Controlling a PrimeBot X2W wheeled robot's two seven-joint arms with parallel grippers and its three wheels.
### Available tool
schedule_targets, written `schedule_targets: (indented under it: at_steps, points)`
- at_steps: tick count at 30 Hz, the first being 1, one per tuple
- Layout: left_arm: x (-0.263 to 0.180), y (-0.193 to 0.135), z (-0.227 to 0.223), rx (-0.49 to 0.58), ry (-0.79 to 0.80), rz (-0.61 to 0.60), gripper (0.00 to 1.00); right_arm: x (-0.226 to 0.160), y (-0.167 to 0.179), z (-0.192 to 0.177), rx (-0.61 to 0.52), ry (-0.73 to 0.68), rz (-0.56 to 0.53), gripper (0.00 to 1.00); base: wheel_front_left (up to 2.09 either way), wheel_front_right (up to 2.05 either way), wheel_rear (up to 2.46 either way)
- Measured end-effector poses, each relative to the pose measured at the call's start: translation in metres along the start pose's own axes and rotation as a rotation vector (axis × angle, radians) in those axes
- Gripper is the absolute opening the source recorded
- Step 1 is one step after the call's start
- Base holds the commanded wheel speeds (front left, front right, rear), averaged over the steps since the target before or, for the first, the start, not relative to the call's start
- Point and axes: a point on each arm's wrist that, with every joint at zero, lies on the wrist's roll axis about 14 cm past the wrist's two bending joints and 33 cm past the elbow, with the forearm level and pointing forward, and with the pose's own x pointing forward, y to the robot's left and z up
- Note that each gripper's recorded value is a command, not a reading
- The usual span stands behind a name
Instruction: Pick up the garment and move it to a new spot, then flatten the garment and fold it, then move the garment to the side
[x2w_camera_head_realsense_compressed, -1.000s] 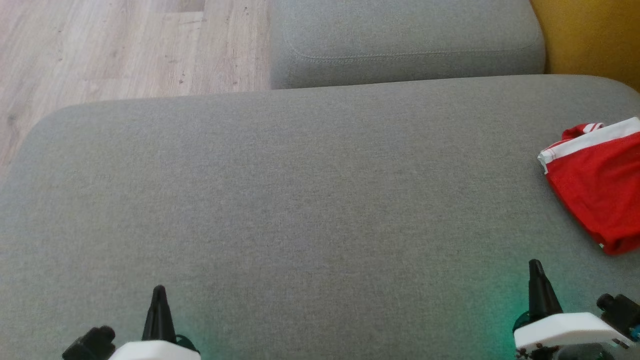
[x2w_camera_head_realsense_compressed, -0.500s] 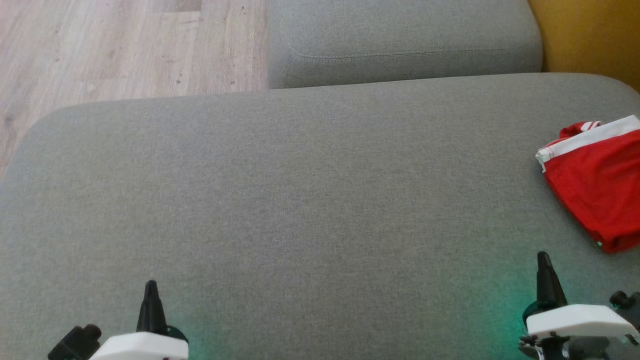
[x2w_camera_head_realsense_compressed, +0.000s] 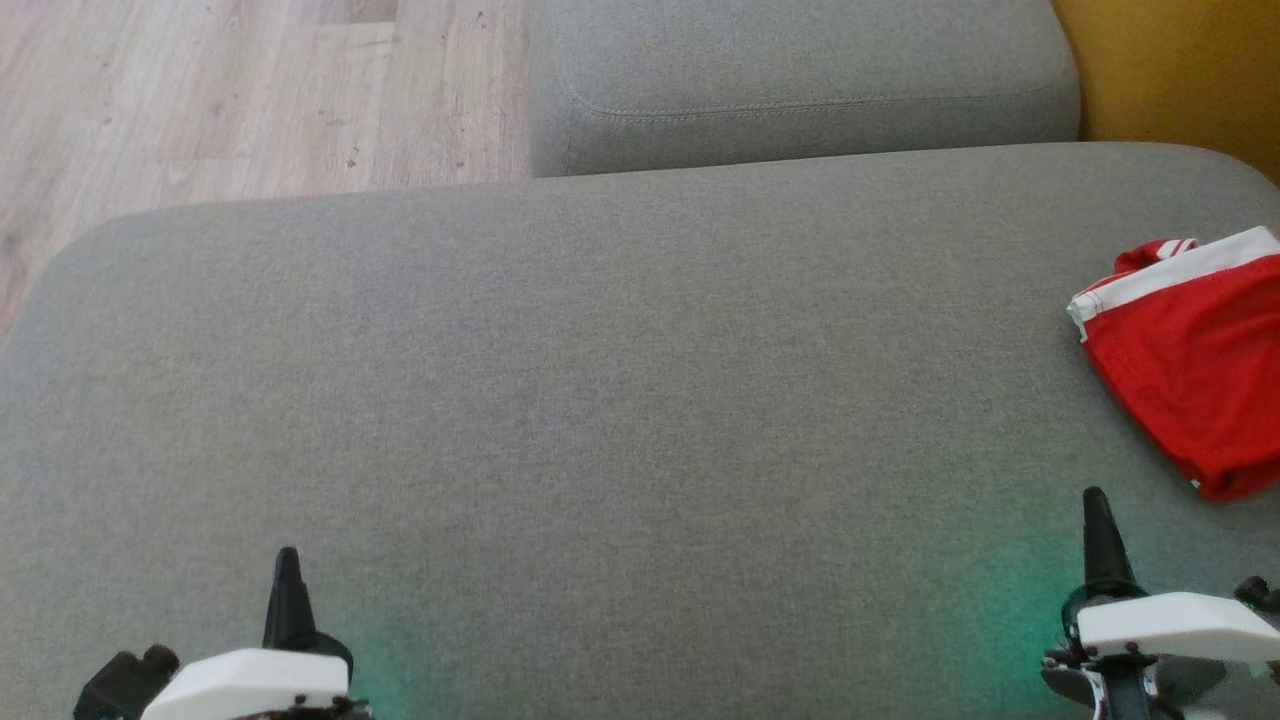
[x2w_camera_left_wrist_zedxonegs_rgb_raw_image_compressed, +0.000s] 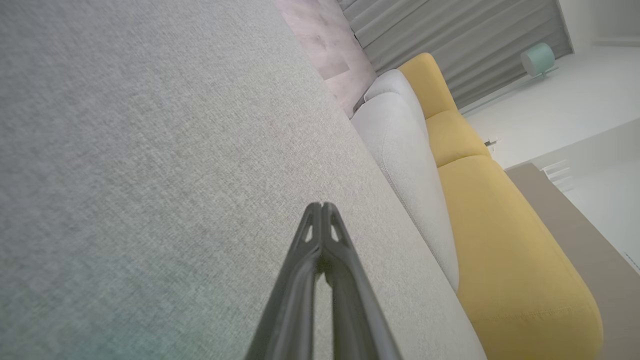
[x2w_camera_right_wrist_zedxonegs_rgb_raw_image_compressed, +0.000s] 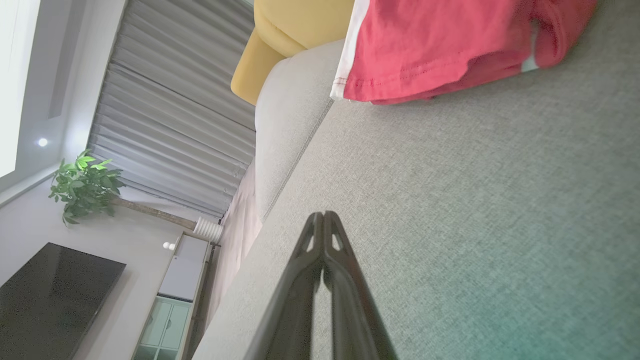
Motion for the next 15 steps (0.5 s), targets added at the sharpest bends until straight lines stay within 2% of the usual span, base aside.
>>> schedule_targets:
  at_steps: [15]
  points:
    - [0.007,-0.009,0.008,-0.174,-0.003,-0.029,0.0,0.004,0.006,0.011,0.185,-0.023,0.02,0.0,0.0,0.0,0.0]
